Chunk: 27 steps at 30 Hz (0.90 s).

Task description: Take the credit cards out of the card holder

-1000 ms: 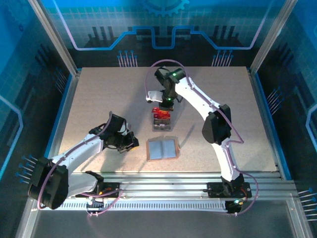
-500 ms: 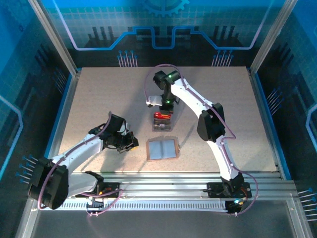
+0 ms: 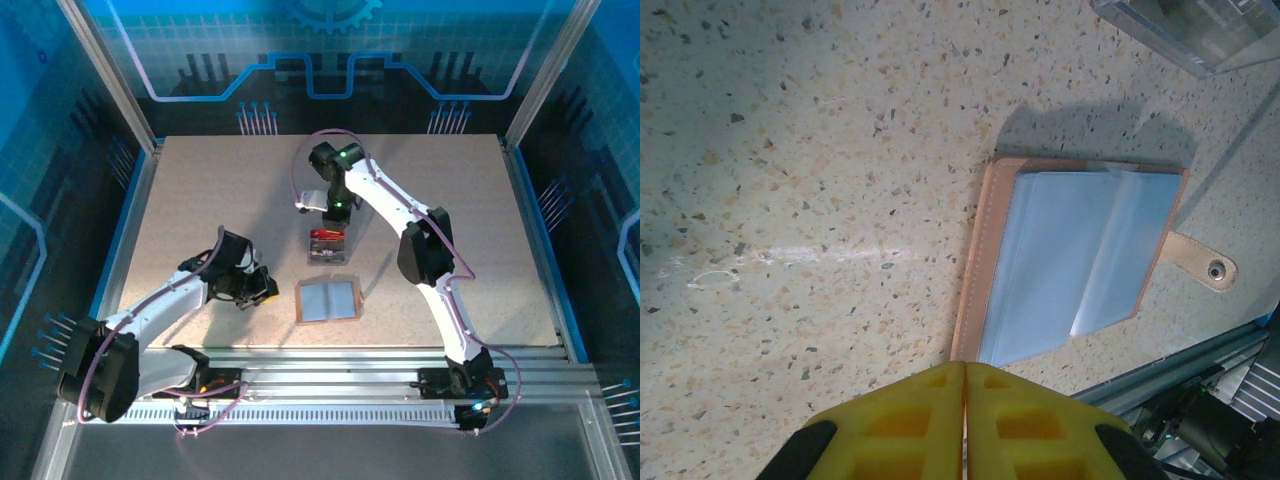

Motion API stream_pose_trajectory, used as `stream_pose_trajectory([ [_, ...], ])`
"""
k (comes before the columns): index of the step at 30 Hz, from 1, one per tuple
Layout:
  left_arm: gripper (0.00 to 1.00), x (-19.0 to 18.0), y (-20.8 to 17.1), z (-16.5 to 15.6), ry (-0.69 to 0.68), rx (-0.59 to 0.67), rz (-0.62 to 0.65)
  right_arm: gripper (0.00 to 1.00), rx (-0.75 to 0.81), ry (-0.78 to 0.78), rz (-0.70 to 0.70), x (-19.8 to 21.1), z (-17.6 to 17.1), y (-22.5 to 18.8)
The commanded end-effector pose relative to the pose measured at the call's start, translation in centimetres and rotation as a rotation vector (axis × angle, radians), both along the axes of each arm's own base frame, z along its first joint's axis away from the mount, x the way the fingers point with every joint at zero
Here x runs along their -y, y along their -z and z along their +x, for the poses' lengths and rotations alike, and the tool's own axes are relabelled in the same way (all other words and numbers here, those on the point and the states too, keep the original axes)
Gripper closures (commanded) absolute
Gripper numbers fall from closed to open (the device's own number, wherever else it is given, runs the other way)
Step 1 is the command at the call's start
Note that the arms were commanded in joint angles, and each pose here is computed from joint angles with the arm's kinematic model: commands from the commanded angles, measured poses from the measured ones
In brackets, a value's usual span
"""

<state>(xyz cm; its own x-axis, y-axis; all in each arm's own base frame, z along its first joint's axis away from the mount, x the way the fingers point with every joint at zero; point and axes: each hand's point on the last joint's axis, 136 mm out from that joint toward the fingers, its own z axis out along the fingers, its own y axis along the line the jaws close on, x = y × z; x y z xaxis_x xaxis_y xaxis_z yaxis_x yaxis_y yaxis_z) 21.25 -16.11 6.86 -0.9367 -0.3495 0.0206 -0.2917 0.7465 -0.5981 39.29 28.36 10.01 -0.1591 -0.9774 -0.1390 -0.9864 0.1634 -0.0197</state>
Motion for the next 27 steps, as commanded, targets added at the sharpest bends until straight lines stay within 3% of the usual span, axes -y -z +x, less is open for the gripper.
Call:
stream_pose_trajectory([
  [1, 0.92, -0.3, 0.1, -0.2, 0.001, -0.003, -0.006, 0.77, 0.111, 0.074, 0.047, 1.0, 1.4, -4.1],
  [4, 0.9, -0.5, 0.1, 0.1, -0.005, 0.005, 0.007, 0.75, 0.14, 0.132, 0.083, 1.5, 1.5, -5.3],
  [6, 0.79, -1.0, 0.2, 0.4, -0.011, 0.02, 0.038, 0.69, 0.166, 0.182, 0.12, 2.0, 1.5, -6.2],
  [8, 0.62, -1.5, 0.3, 0.8, -0.015, 0.035, 0.072, 0.64, 0.192, 0.223, 0.147, 2.8, 1.2, -6.8],
  [11, 0.26, -2.0, 0.3, 1.6, -0.012, 0.059, 0.117, 0.52, 0.248, 0.281, 0.166, 4.4, 0.5, -7.2],
  [13, 0.12, -2.3, 0.4, 2.3, -0.011, 0.068, 0.148, 0.25, 0.282, 0.314, 0.172, 5.6, -0.2, -7.1],
  [14, 0.01, -2.4, 0.3, 2.7, -0.007, 0.075, 0.162, 0.01, 0.303, 0.335, 0.178, 6.3, -0.5, -7.2],
  [21, 0.01, -4.2, 0.7, 5.5, 0.005, 0.124, 0.309, 0.0, 0.418, 0.567, 0.207, 12.6, -1.5, -5.9],
  [27, 0.01, -7.3, -0.3, 8.9, -0.009, 0.219, 0.535, 0.0, 0.479, 0.85, 0.35, 18.2, -2.2, -2.3],
])
